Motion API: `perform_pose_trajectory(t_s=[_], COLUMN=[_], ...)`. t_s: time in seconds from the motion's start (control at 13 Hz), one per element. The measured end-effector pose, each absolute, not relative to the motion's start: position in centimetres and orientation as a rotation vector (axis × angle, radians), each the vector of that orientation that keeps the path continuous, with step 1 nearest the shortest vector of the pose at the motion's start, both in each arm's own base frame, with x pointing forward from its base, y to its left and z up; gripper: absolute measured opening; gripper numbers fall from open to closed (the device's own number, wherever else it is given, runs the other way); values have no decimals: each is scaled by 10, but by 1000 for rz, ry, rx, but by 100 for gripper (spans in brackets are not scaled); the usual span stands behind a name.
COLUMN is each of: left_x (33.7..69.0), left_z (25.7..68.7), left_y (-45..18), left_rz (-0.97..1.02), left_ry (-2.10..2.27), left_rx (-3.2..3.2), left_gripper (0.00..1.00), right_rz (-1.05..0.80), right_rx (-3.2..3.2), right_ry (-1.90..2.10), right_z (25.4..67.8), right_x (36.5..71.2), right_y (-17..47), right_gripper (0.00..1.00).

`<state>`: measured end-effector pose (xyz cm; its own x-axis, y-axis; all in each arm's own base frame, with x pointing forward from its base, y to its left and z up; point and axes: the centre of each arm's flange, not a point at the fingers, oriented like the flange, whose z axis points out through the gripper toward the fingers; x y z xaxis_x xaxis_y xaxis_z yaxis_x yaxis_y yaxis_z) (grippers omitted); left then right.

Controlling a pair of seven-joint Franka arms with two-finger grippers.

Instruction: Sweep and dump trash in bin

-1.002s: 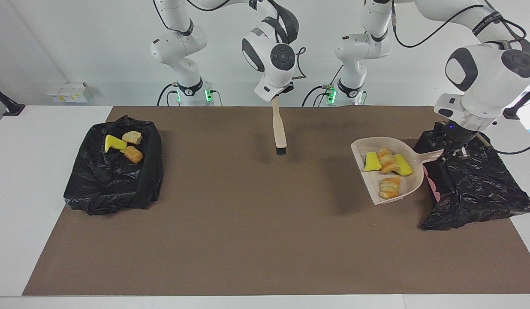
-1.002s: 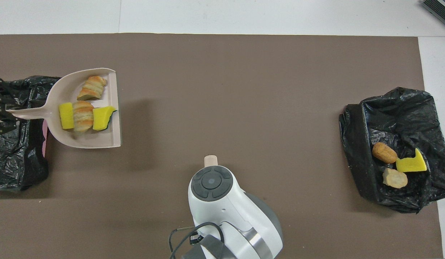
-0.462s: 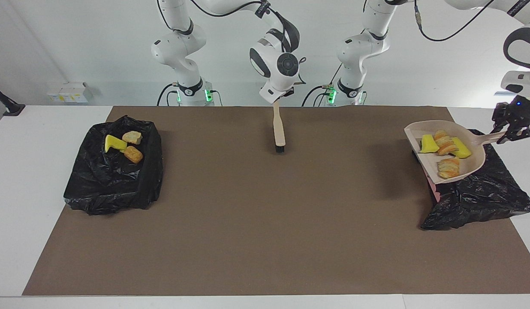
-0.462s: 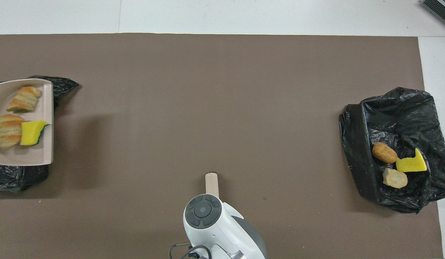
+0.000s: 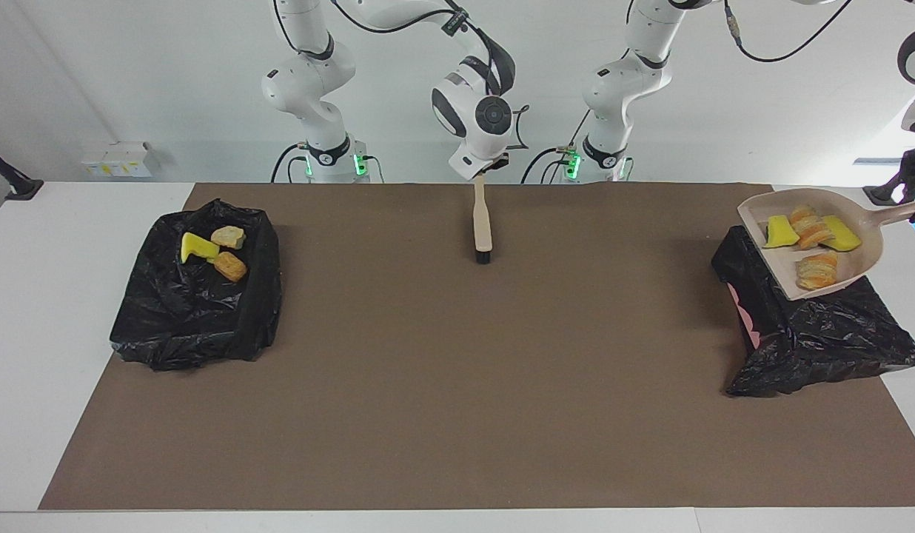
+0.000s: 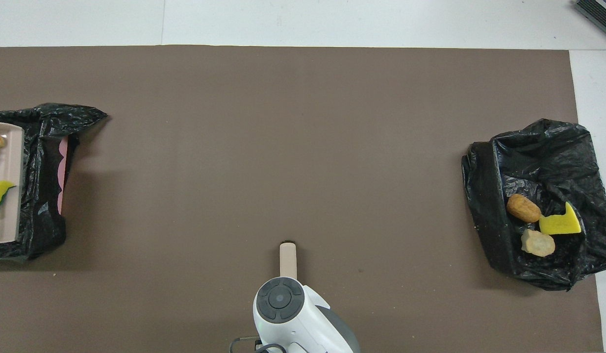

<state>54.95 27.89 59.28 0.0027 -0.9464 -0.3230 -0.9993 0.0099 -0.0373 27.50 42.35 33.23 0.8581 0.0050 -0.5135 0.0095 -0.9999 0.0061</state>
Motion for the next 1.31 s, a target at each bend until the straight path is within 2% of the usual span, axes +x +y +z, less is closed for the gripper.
perform_pose_trajectory(t_s=[0.08, 0.31, 0.46, 0.54, 0.77, 1.0, 1.31], left_x=[552, 560, 561, 558, 545, 542, 540], left_z=[595, 593, 581, 570, 542, 545, 551], left_y=[284, 289, 285, 282, 267, 264, 264], left_rz=[343, 452, 496, 522, 578, 584, 628], left_ry=[1991, 1924, 1873, 1818, 1731, 1724, 1720], left_rx=[-1989, -1854, -1760, -1721, -1681, -1673, -1633], left_gripper=[32, 32, 32, 32, 32, 32, 32], right_rz=[-836, -833, -819, -806, -761, -641, -403], right_rx=[3020, 3033, 3061, 3084, 3148, 3210, 3150], right_ry=[8, -25, -83, -131, -350, -452, -363], right_z=[332, 335, 341, 348, 363, 380, 409], right_x=[276, 286, 306, 323, 392, 463, 511], right_y=[423, 419, 412, 405, 355, 274, 190], right_gripper=[35, 70, 94, 100, 100, 100, 100])
